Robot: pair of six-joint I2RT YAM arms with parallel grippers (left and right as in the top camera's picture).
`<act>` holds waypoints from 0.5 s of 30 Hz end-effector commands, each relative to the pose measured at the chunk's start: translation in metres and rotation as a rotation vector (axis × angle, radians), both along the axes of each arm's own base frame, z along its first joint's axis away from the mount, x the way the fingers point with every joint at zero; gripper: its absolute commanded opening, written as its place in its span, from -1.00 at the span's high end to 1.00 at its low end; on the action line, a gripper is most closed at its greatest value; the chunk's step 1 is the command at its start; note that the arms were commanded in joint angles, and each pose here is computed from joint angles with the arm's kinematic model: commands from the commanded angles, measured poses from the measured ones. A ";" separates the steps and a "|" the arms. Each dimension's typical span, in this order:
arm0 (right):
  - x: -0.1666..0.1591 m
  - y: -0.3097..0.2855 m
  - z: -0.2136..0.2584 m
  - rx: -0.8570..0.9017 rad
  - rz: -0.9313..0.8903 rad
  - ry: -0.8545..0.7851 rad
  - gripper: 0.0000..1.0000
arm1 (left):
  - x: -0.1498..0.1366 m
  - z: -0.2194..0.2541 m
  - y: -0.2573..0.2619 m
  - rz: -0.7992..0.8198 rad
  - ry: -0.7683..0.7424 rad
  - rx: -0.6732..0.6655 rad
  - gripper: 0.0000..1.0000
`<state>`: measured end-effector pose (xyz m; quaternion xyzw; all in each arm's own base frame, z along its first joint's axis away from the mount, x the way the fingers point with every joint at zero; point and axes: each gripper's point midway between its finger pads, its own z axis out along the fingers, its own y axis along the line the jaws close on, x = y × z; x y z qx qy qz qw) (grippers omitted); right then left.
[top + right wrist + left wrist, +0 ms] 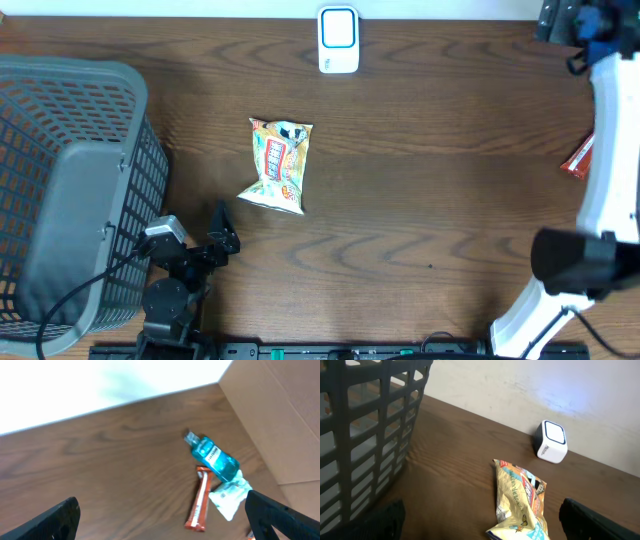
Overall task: Scan the item barcode
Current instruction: 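Move the right gripper over to the yellow snack bag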
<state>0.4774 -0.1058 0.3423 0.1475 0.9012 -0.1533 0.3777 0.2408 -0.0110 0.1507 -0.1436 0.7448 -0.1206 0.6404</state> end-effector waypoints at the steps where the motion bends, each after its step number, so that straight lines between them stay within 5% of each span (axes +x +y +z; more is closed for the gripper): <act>1: -0.017 0.028 0.035 0.118 0.077 -0.101 -0.98 | 0.000 -0.015 0.003 0.015 0.040 0.020 -0.96; 15: -0.038 0.102 -0.008 0.448 0.273 0.062 -0.98 | 0.000 -0.015 0.003 0.015 0.040 0.021 -0.96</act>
